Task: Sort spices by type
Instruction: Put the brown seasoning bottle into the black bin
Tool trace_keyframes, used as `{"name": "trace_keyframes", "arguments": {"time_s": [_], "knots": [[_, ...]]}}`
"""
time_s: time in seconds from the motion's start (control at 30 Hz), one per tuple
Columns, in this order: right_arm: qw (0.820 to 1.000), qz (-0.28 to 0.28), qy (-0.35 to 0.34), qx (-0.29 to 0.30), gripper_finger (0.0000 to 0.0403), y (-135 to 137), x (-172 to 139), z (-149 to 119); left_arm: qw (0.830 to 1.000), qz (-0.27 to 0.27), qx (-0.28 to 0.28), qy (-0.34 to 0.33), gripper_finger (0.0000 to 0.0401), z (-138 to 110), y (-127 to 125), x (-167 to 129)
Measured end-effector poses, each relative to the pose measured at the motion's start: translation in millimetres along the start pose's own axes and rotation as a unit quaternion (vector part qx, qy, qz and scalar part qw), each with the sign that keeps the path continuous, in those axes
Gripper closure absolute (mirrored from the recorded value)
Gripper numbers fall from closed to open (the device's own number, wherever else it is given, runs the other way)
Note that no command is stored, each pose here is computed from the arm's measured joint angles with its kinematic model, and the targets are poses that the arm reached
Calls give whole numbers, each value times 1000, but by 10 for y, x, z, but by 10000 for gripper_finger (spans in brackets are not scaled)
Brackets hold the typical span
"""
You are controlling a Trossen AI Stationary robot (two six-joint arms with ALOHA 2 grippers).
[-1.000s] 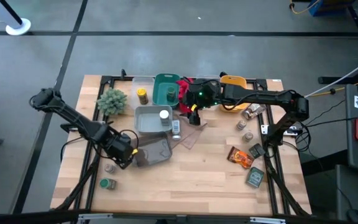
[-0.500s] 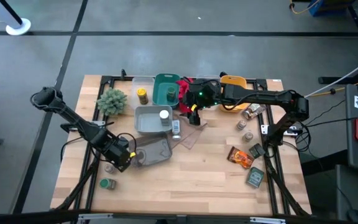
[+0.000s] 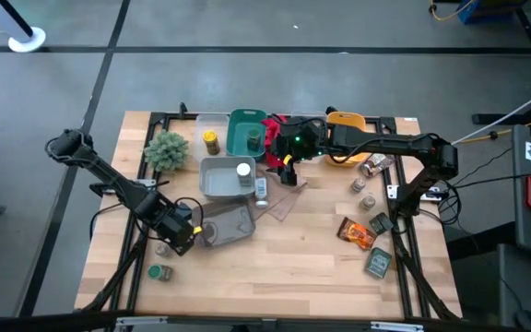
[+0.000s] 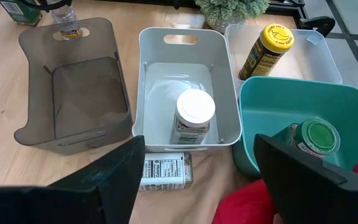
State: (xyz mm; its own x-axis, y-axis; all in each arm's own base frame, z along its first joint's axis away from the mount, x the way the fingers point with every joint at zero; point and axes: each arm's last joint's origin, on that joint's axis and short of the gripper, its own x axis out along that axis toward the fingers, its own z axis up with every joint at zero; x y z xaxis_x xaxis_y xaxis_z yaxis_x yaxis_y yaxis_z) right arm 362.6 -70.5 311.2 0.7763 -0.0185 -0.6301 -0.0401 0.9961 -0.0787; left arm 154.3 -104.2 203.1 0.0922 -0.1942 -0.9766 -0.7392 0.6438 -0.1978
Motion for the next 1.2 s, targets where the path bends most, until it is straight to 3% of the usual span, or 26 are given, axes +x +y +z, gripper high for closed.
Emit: {"name": "trace_keyframes", "arguments": {"time_s": [0.4,1.2], "knots": [[1000,0,0,0,102,0,0,0,1000,23,-19,5,232,-7,53,16],[1000,0,0,0,102,-3,0,-1,999,9,-31,5,233,-1,58,84]]}}
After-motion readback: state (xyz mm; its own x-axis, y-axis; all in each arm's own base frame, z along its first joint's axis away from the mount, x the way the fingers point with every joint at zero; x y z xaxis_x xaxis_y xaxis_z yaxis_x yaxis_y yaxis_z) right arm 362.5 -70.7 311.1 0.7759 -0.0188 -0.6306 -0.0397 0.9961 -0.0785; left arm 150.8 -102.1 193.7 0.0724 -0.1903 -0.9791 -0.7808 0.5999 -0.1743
